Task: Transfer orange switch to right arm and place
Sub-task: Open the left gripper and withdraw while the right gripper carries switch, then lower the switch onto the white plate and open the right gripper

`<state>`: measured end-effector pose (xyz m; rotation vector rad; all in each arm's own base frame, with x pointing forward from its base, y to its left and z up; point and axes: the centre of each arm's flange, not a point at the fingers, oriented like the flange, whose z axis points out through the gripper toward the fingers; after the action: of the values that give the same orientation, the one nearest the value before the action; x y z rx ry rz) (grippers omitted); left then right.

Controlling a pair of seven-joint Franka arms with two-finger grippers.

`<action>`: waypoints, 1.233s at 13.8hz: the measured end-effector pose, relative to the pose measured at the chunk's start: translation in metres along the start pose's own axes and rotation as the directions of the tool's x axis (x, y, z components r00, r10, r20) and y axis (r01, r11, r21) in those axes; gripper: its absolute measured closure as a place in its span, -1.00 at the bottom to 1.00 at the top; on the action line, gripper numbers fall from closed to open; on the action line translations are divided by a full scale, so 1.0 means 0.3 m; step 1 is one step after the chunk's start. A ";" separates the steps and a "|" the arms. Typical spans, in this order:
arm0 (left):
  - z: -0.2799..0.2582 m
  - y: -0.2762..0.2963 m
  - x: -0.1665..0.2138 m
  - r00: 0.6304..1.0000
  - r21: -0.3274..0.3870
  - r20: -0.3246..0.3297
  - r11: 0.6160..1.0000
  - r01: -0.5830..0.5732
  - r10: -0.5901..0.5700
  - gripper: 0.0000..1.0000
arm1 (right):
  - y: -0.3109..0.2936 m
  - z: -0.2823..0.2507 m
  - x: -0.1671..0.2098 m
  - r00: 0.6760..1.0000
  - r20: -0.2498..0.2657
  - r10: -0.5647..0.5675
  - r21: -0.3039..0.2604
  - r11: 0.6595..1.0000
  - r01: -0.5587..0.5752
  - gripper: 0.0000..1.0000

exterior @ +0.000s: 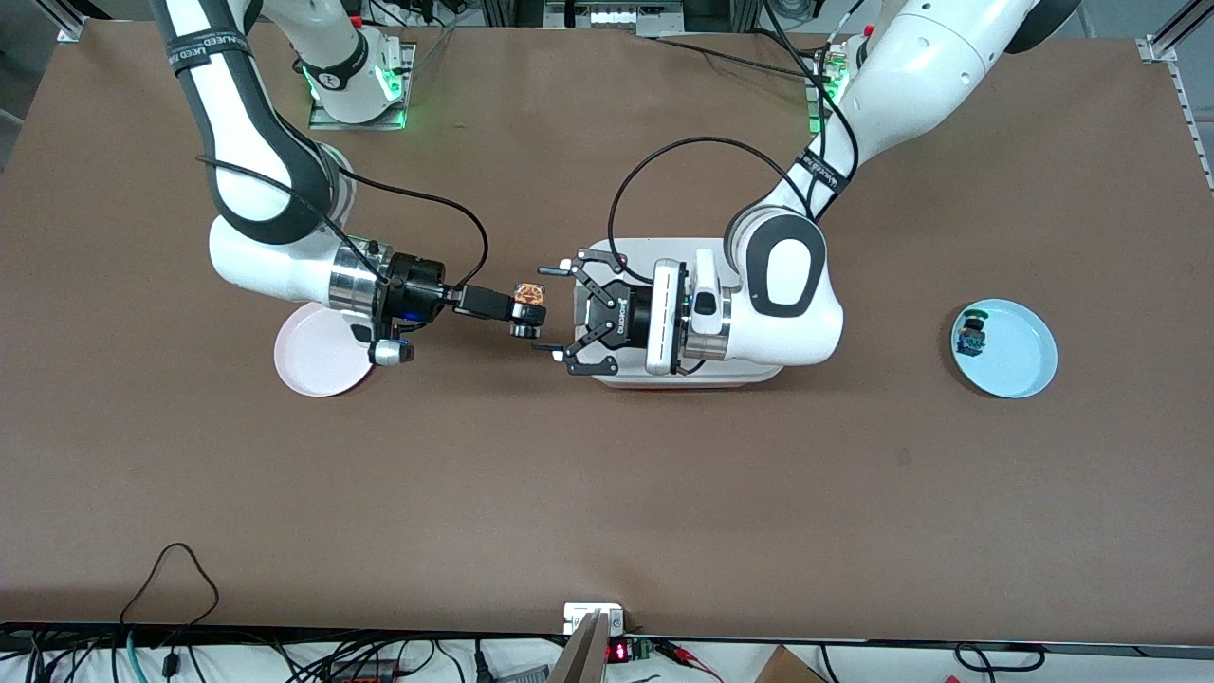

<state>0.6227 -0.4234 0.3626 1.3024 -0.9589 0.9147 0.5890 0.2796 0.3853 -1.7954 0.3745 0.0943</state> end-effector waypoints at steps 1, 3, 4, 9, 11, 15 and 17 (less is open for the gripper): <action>-0.007 0.003 0.016 1.000 -0.003 0.002 1.000 0.013 -0.013 -1.00 | -0.003 -0.008 0.006 1.000 -0.005 -0.001 0.002 1.000 0.001 0.31; -0.030 0.011 0.059 0.997 -0.029 0.057 0.998 0.049 -0.048 -1.00 | -0.019 -0.029 0.021 1.000 -0.014 -0.002 0.005 1.000 0.002 0.31; -0.059 0.010 0.096 0.992 -0.043 0.105 0.996 0.075 -0.070 -1.00 | -0.024 -0.043 0.030 1.000 -0.009 -0.012 -0.005 1.000 0.012 0.31; -0.332 0.008 0.271 0.877 0.026 0.415 0.966 0.255 -0.243 -1.00 | -0.004 -0.260 0.126 0.989 0.089 -0.119 -0.187 0.973 0.134 0.31; -0.443 -0.003 0.254 0.780 0.110 0.520 0.933 0.343 -0.348 -1.00 | 0.025 -0.383 0.166 0.976 0.141 -0.165 -0.330 0.922 0.204 0.31; -0.709 0.024 0.248 0.442 0.410 0.714 0.836 0.365 -0.543 -1.00 | 0.145 -0.651 0.237 0.940 0.261 -0.220 -0.664 0.666 0.340 0.31; -0.781 0.081 0.273 0.244 0.562 0.742 0.777 0.283 -0.625 -1.00 | 0.206 -0.789 0.275 0.924 0.299 -0.236 -0.766 0.518 0.381 0.31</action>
<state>0.6405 -0.1874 0.4414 2.3299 -1.1218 -0.2944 0.6167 0.0235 0.3676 -2.7454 -0.1798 0.1762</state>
